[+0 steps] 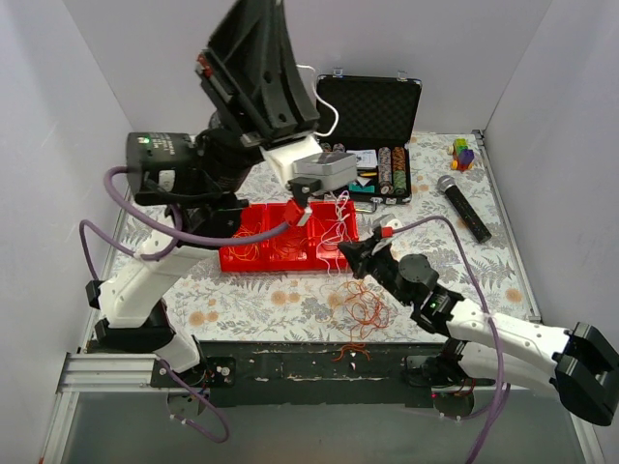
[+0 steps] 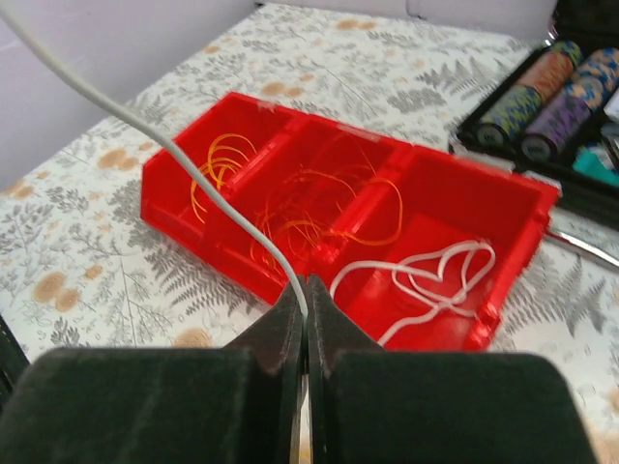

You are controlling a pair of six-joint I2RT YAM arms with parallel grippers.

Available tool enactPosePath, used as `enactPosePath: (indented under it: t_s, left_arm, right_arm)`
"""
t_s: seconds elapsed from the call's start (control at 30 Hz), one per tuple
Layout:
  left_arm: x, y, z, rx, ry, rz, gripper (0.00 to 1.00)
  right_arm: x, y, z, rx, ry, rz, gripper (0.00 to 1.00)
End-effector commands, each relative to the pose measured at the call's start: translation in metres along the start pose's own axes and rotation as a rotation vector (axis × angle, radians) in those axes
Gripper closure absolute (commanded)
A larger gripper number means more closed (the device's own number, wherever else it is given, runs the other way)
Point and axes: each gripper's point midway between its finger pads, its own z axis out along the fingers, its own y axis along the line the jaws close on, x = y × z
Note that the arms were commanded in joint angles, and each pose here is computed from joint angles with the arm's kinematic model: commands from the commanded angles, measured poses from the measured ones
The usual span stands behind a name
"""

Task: Untangle the cables

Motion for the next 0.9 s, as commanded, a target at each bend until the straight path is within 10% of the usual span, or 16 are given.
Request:
enactPosePath:
  t_s: [0.0, 0.57, 0.87]
  left_arm:
    - [0.027, 0.099, -0.016, -0.122, 0.083, 0.174, 1.00]
    - [0.067, 0.213, -0.054, -0.186, 0.242, 0.331, 1.00]
    - [0.056, 0.108, -0.108, 0.097, 0.263, 0.204, 1.00]
  right_arm:
    - [0.022, -0.030, -0.026, 0.149, 0.043, 0.063, 0.99]
    - [-0.002, -0.068, -0.057, 0.295, -0.034, 0.197, 0.99]
    - [-0.106, -0.013, -0.018, 0.068, -0.136, 0.143, 0.99]
